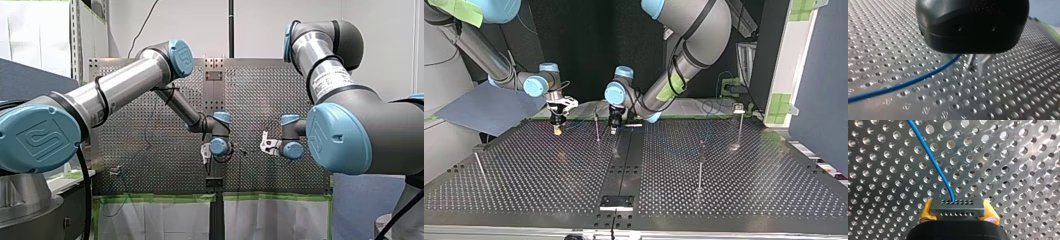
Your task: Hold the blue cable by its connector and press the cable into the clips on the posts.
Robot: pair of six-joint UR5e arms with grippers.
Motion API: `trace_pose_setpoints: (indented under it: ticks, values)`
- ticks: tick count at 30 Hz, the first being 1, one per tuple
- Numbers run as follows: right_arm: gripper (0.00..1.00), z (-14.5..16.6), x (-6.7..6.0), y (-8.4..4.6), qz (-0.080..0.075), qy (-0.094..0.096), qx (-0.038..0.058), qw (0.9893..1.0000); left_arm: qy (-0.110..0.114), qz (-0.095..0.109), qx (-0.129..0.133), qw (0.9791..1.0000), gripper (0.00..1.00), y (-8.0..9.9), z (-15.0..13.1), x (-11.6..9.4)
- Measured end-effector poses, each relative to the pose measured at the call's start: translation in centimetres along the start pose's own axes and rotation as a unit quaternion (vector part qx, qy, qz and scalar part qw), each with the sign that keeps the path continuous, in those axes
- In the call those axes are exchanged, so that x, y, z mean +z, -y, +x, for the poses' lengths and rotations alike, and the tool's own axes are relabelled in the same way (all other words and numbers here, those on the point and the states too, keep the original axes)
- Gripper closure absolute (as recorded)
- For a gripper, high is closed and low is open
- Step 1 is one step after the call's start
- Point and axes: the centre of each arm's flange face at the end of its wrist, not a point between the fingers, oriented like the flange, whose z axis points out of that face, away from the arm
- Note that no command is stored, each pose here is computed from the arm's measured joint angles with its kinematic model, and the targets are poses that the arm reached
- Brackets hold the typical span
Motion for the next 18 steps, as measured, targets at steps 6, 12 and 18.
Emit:
trace_pose_setpoints:
  ticks: [6, 12, 18]
  values:
    - [1.00, 0.0, -0.1, 0.0, 0.000, 0.003, -0.0005, 1.0000, -0.018, -0.014, 0.036, 0.9991, 0.00, -0.2, 0.4, -0.5]
    - [1.00, -0.1, -0.2, 0.0, 0.000, 0.009, 0.0003, 1.0000, -0.045, -0.015, 0.063, 0.9969, 0.00, -0.2, 0.8, -1.3]
    - [1.00, -0.3, -0.3, 0.0, -0.001, 0.016, 0.0027, 0.9999, -0.067, 0.003, 0.085, 0.9942, 0.00, 0.8, 0.6, -2.3]
